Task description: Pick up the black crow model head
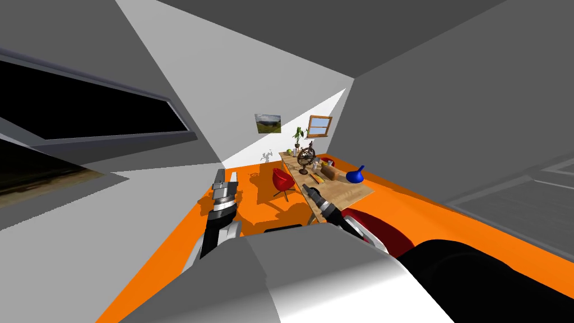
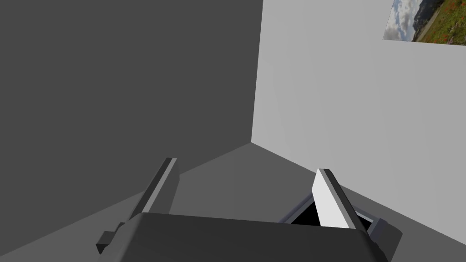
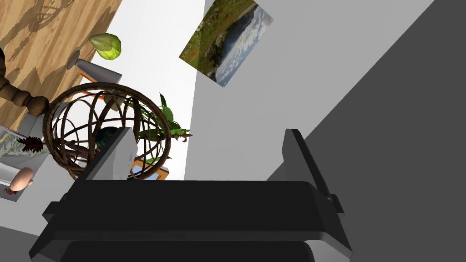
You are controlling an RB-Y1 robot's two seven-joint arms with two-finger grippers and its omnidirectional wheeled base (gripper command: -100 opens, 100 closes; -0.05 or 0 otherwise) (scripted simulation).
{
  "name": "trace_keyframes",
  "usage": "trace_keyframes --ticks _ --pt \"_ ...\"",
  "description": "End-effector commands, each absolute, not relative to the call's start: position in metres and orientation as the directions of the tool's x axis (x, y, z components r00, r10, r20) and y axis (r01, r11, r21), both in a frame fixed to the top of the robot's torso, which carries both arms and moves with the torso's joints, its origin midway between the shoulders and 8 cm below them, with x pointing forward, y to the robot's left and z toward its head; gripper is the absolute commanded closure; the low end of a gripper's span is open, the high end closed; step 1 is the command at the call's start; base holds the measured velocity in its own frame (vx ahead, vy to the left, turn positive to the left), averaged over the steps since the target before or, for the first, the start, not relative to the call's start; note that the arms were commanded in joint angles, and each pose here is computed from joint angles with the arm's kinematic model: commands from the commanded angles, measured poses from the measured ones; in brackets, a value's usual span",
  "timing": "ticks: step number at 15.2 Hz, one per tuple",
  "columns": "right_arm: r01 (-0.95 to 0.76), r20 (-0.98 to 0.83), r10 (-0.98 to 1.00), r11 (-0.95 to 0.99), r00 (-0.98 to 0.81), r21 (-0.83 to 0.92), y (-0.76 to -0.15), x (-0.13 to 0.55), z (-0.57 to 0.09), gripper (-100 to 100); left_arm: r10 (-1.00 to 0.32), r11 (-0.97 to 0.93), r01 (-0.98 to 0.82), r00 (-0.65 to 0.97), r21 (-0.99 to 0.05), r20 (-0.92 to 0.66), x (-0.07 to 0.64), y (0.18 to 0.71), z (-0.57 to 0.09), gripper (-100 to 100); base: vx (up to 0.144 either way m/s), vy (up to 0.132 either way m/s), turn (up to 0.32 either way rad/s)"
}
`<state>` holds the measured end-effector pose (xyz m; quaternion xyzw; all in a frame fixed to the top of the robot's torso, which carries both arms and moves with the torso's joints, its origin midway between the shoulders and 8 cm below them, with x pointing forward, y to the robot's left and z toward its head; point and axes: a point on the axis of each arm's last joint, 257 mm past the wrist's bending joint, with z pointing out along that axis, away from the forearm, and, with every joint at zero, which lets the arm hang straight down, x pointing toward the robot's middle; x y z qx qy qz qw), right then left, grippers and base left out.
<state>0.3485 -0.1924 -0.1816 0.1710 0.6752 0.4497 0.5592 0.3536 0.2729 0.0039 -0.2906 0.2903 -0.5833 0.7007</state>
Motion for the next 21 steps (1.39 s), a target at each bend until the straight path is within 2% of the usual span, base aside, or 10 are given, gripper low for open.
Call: trace_keyframes --ticks 1,6,8,11,21 --pt "-0.237 -0.623 0.692 0.578 -0.364 0.781 -0.194 0.341 -0.206 -100 -0.986 0.151 0.649 0.151 -0.746 -0.068 0.354 0.273 0.004 0 0.061 0.01 0.008" --pt "-0.117 -0.642 0.578 0.691 -0.504 0.713 -0.213 0.309 -0.282 -100 -0.986 0.151 0.649 0.151 -0.746 -0.068 0.354 0.273 0.004 0 0.069 0.009 0.01" --pt "-0.123 -0.651 0.558 0.703 -0.515 0.7 -0.216 0.308 -0.284 -100 -0.986 0.151 0.649 0.151 -0.746 -0.068 0.354 0.273 0.004 0 0.062 0.012 0.007" --pt "-0.055 -0.639 0.482 0.772 -0.6 0.634 -0.235 0.28 -0.33 -100 -0.986 0.151 0.649 0.151 -0.746 -0.068 0.354 0.273 0.004 0 0.06 0.01 0.013" --pt "-0.005 -0.603 0.313 0.885 -0.734 0.466 -0.287 0.227 -0.388 -100 -0.986 0.151 0.649 0.151 -0.746 -0.068 0.354 0.273 0.004 0 0.066 0.012 0.011"
